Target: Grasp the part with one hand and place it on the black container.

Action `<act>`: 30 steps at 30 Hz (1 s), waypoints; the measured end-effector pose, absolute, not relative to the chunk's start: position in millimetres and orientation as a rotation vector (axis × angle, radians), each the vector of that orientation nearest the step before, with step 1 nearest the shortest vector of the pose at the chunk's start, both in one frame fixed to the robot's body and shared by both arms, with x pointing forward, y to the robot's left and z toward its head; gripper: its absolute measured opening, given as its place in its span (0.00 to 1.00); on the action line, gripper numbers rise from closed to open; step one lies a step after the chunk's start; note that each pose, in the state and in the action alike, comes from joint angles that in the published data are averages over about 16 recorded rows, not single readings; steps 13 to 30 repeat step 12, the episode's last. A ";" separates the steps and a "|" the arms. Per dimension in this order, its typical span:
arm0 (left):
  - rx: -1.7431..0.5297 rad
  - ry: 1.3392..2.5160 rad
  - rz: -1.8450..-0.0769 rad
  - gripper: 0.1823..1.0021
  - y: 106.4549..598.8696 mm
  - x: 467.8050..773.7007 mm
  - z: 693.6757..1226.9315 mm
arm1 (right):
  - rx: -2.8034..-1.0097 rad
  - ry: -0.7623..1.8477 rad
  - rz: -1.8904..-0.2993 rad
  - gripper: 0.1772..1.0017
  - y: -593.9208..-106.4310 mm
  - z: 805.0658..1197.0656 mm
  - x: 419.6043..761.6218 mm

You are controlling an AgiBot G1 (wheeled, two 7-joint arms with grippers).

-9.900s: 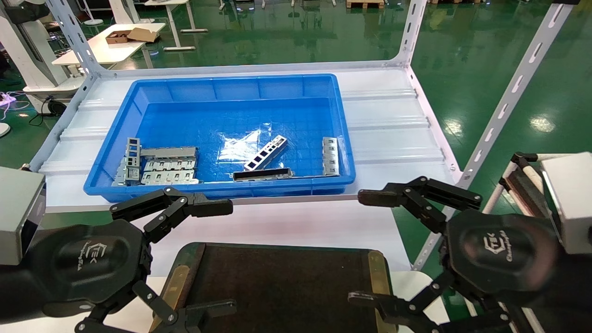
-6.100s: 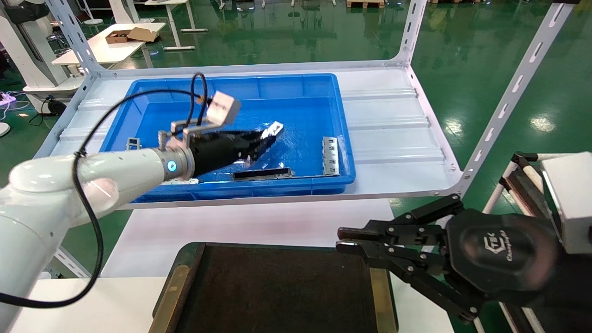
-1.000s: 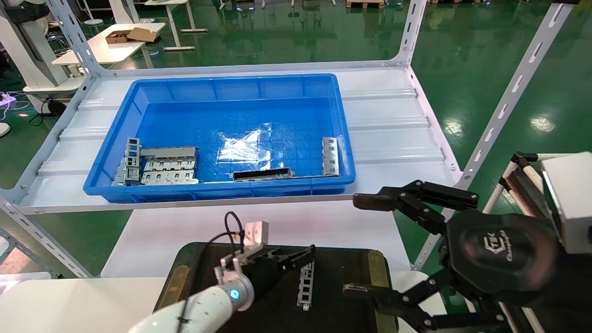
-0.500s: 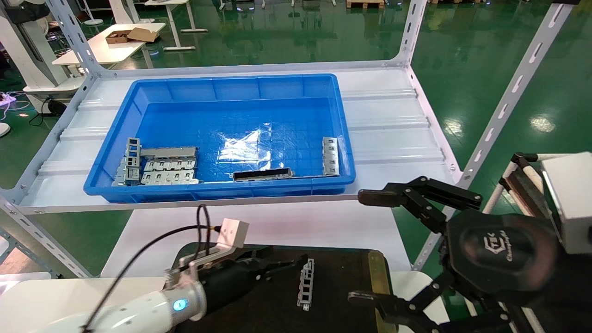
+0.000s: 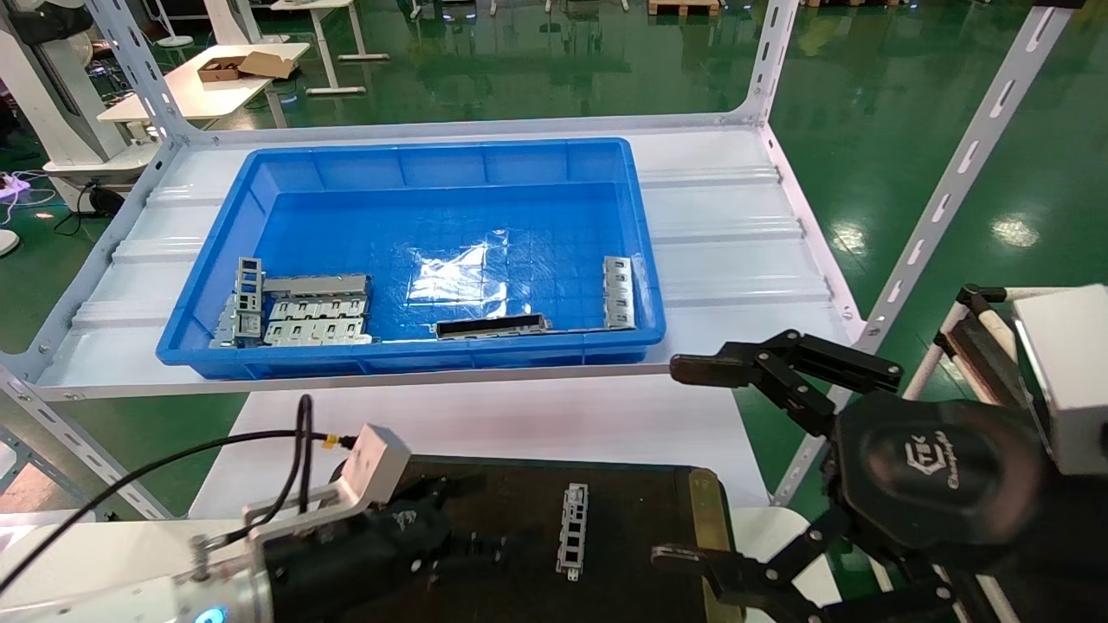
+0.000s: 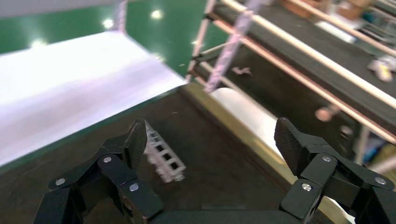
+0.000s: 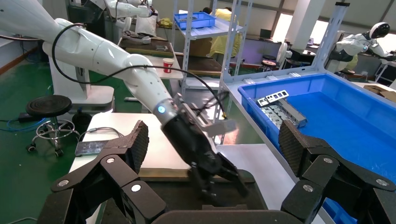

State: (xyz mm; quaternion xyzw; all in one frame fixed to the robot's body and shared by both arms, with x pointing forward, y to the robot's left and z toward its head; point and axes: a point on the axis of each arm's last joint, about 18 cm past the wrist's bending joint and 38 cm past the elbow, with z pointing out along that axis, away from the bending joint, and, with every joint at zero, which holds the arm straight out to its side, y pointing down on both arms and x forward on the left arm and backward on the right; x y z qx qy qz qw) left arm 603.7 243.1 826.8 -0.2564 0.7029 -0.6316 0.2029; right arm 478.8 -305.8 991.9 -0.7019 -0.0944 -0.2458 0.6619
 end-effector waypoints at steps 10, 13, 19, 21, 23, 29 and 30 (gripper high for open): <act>-0.473 1.981 -1.831 1.00 262.3 574.2 844.9 | -1.587 -0.213 -0.556 1.00 -305.8 991.9 478.8; -0.448 1.982 -1.838 1.00 265.3 571.0 847.2 | -1.587 -0.213 -0.556 1.00 -305.8 991.9 478.8; -0.448 1.982 -1.838 1.00 265.3 571.0 847.2 | -1.587 -0.213 -0.556 1.00 -305.8 991.9 478.8; -0.448 1.982 -1.838 1.00 265.3 571.0 847.2 | -1.587 -0.213 -0.556 1.00 -305.8 991.9 478.8; -0.448 1.982 -1.838 1.00 265.3 571.0 847.2 | -1.587 -0.213 -0.556 1.00 -305.8 991.9 478.8; -0.448 1.982 -1.838 1.00 265.3 571.0 847.2 | -1.587 -0.213 -0.556 1.00 -305.8 991.9 478.8; -0.448 1.982 -1.838 1.00 265.3 571.0 847.2 | -1.587 -0.213 -0.556 1.00 -305.8 991.9 478.8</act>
